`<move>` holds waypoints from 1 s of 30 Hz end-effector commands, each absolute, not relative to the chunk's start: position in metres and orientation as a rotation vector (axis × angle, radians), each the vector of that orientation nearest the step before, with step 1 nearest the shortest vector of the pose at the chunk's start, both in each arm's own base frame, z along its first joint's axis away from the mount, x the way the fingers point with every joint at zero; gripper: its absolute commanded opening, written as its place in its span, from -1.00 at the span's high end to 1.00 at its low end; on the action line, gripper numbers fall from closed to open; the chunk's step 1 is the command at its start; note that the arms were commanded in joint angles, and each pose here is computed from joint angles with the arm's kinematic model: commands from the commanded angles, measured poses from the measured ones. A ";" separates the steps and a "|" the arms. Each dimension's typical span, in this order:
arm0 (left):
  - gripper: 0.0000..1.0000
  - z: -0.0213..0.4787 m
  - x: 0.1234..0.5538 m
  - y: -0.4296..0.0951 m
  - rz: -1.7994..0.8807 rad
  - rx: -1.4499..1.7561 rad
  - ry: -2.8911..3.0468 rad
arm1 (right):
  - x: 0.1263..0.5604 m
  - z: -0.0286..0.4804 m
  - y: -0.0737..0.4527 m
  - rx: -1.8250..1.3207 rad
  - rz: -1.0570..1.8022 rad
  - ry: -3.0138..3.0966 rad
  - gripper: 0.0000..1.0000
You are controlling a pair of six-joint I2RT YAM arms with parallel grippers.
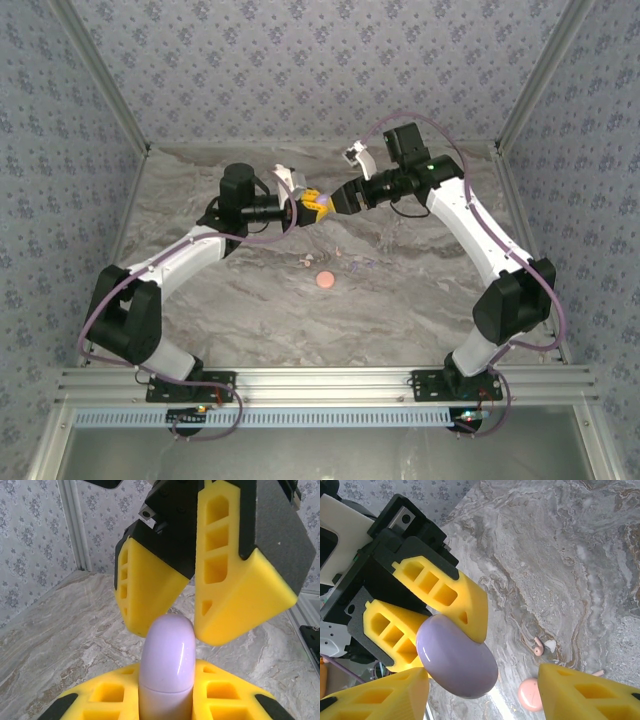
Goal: Insert wireless bluetooth earbuds into charging case
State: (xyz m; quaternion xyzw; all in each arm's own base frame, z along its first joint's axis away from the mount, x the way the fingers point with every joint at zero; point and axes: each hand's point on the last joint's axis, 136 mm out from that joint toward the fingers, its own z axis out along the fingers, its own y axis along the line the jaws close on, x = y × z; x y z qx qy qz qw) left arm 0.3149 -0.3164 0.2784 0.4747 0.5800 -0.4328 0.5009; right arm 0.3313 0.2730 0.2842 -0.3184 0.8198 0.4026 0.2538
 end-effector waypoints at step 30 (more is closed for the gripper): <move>0.71 0.276 0.318 -0.320 -1.004 1.103 1.457 | 0.378 0.289 0.230 -0.569 0.728 2.291 -0.29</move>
